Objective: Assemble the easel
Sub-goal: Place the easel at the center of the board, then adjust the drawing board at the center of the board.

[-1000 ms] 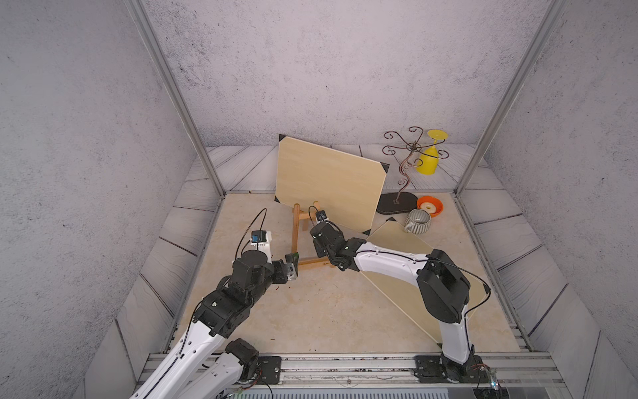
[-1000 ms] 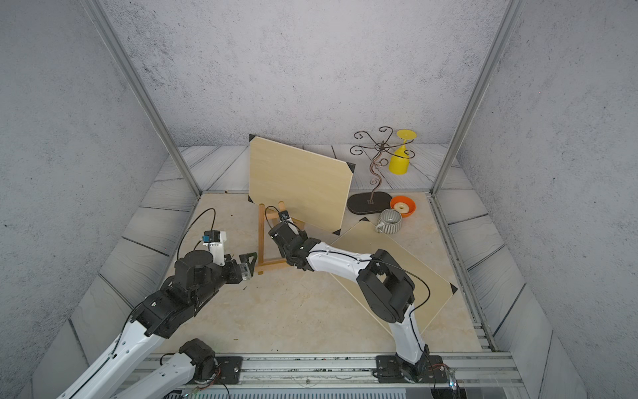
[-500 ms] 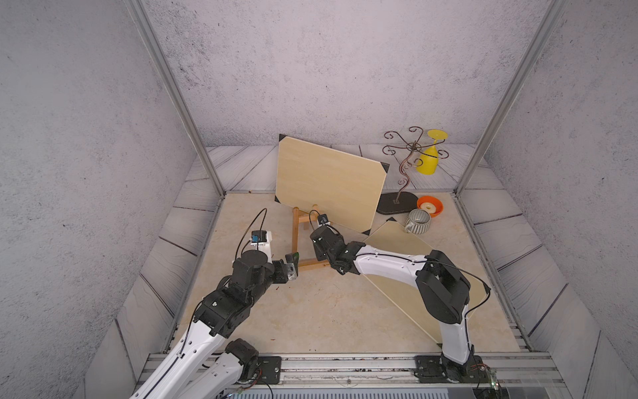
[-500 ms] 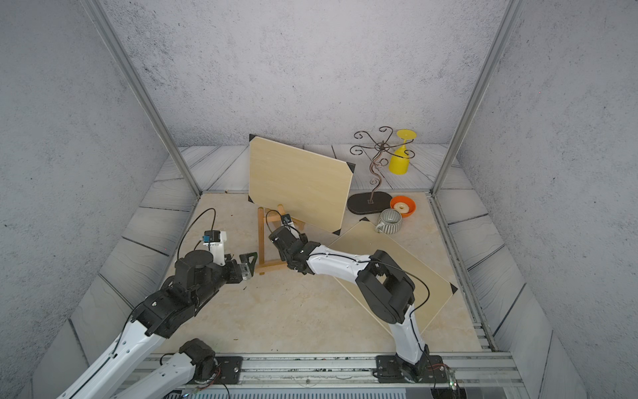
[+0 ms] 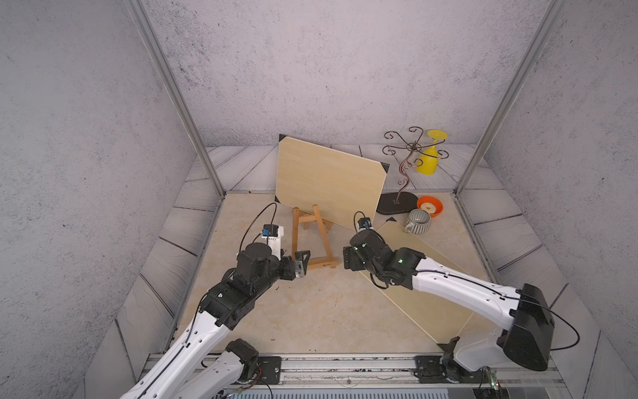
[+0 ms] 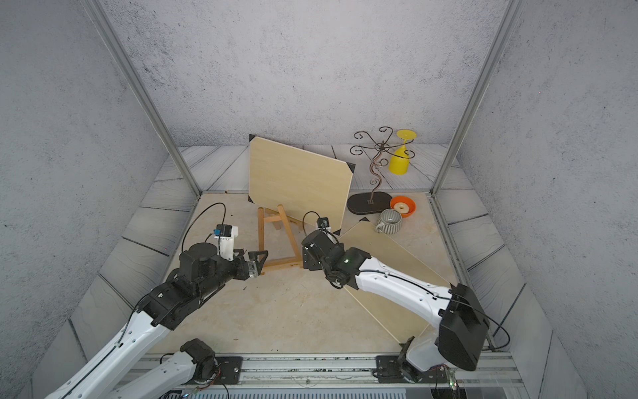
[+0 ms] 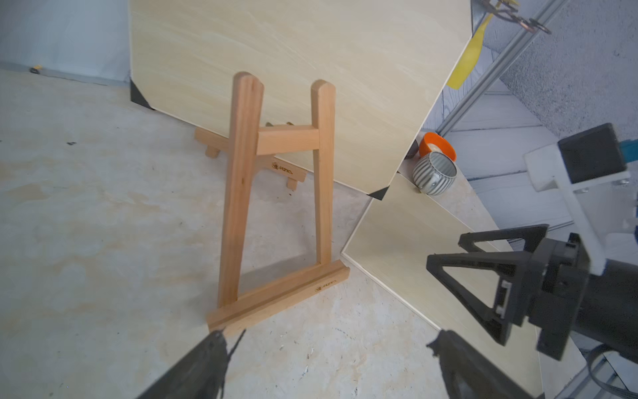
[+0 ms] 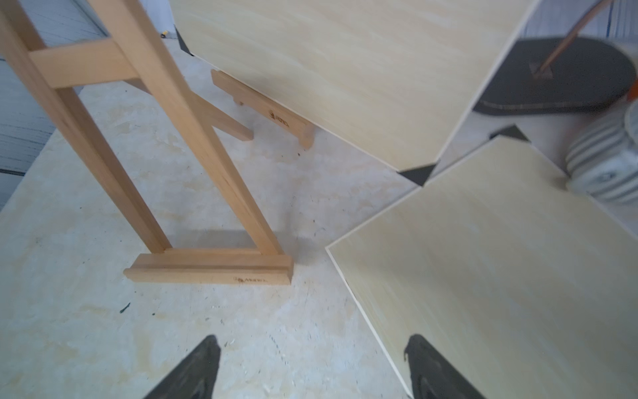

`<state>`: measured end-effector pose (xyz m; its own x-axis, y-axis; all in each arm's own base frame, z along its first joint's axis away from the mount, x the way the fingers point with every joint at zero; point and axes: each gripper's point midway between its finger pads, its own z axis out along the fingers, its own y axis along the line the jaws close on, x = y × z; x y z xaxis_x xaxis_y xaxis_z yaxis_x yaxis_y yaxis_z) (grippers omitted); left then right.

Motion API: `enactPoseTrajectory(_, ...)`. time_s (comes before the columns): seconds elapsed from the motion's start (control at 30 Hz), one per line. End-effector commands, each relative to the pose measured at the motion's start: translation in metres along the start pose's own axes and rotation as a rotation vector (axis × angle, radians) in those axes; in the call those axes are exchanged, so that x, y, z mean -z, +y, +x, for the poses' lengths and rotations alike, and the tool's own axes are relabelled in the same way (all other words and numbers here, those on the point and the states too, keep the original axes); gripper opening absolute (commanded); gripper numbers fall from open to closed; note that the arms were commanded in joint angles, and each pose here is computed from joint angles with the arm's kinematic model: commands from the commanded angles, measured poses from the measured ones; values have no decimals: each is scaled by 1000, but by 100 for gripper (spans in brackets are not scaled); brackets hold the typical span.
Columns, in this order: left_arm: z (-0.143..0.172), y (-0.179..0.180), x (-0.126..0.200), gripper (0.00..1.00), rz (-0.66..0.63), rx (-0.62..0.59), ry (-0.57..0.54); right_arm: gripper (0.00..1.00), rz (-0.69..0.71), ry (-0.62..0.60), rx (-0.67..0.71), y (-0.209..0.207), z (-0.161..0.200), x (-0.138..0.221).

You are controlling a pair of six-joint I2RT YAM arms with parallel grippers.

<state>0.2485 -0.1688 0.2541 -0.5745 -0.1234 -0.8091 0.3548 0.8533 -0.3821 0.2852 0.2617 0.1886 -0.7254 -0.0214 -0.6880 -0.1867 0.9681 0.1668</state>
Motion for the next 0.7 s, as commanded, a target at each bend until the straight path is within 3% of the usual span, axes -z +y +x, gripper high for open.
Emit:
enactPoseTrajectory(0.0, -5, -34, -4, 97, 116, -59, 5, 87, 109, 232, -126, -50, 64, 3)
enactPoseTrajectory(0.13, 12, -61, -23, 97, 180, -123, 70, 89, 155, 311, -274, -81, 94, 11)
enactPoseTrajectory(0.3, 30, -88, -47, 97, 239, -195, 121, 91, 131, 423, -379, -90, 136, 7)
enactPoseTrajectory(0.5, 40, -100, -65, 97, 283, -212, 147, 94, 83, 523, -487, -86, 179, -5)
enactPoseTrajectory(0.67, 42, -100, -73, 97, 280, -212, 154, 98, 128, 551, -521, -98, 201, -15)
